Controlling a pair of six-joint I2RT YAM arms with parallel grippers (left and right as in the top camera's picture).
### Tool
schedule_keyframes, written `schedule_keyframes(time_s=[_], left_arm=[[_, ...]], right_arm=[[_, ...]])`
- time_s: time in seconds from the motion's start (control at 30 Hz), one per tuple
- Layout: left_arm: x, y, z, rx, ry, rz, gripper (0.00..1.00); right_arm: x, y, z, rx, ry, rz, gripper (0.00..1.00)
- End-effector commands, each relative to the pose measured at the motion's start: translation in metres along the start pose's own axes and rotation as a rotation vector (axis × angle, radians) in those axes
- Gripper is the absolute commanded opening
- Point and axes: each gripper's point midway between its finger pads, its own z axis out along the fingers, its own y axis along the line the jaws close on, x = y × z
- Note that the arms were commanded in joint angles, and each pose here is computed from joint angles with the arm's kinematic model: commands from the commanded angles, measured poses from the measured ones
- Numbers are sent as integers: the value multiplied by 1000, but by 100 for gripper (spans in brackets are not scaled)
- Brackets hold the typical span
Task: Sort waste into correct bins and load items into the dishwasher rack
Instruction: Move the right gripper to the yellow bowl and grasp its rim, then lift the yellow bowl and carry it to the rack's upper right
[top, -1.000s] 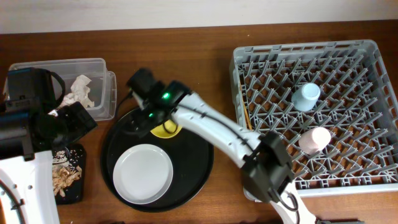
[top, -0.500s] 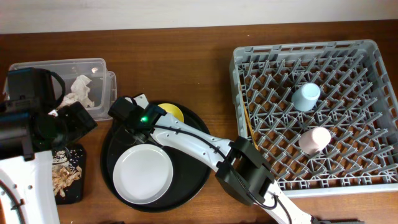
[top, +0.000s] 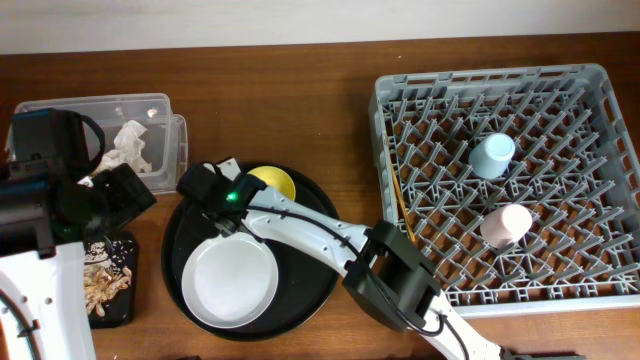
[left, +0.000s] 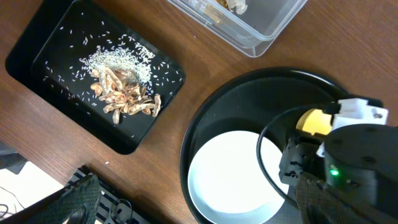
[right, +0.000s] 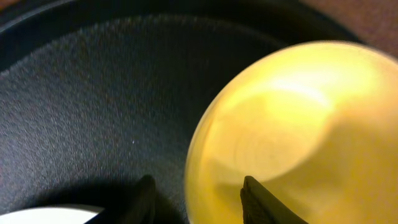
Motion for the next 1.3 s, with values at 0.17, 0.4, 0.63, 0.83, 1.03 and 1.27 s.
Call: schedule_keyframes(time_s=[0.17, 0.4, 0.63, 0.83, 1.03, 1.27], left_arm=[[-1, 2, -6, 11, -18, -19, 99], [-1, 2, -6, 11, -18, -19, 99], [-1, 2, -6, 11, -18, -19, 99], [-1, 2, -6, 11, -18, -19, 99], [-1, 2, -6, 11, -18, -19, 99], [-1, 2, -6, 11, -18, -19, 99]], right_arm=[[12, 3, 6, 10, 28, 3, 30], [10, 1, -1, 12, 31, 25, 4], [-23, -10, -51, -2, -11, 61, 4], [-68, -70, -144, 6, -108, 192, 4], [-76, -171, -222, 65, -168, 343, 4], [-60, -293, -284, 16, -206, 422, 4]])
